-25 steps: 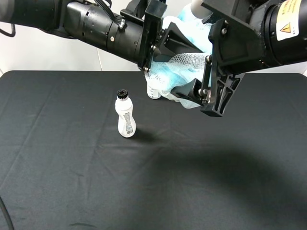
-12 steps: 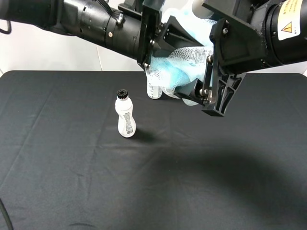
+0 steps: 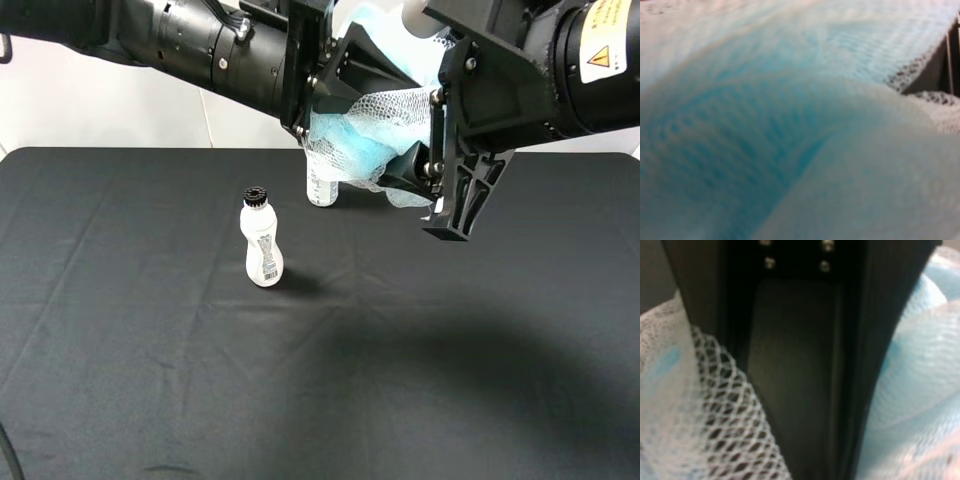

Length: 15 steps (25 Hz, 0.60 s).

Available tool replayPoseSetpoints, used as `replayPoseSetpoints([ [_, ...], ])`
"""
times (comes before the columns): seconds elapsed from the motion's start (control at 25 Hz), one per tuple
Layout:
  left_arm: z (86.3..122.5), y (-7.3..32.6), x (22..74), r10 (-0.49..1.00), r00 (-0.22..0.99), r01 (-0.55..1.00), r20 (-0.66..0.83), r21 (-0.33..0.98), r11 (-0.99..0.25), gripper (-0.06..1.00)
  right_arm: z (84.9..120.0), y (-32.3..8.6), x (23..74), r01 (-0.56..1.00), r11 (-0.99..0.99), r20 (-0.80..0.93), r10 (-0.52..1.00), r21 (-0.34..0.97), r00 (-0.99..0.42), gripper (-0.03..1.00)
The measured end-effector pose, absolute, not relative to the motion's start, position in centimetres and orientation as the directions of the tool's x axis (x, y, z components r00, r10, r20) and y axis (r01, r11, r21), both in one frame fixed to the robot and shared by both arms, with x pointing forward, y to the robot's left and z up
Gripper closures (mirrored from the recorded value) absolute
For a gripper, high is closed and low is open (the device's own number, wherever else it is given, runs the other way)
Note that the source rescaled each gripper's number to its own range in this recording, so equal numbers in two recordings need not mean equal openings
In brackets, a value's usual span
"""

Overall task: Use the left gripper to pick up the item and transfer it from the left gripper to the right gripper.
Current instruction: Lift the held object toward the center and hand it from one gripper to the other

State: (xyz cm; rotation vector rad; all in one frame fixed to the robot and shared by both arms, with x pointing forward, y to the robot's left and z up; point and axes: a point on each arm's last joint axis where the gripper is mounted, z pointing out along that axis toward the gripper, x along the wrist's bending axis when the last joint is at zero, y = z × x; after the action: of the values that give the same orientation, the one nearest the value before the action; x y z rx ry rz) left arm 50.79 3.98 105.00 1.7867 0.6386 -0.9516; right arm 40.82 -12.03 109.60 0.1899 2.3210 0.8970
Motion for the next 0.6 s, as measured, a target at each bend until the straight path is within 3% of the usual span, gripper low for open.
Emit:
replayPoseSetpoints([
  [0.6, 104.91, 4.01, 50.76, 0.006, 0.566, 0.759, -0.825, 0.518, -0.395, 0.94, 109.57, -12.04, 40.81, -0.086, 0.758, -0.509, 0.344, 0.646, -0.789, 0.26],
])
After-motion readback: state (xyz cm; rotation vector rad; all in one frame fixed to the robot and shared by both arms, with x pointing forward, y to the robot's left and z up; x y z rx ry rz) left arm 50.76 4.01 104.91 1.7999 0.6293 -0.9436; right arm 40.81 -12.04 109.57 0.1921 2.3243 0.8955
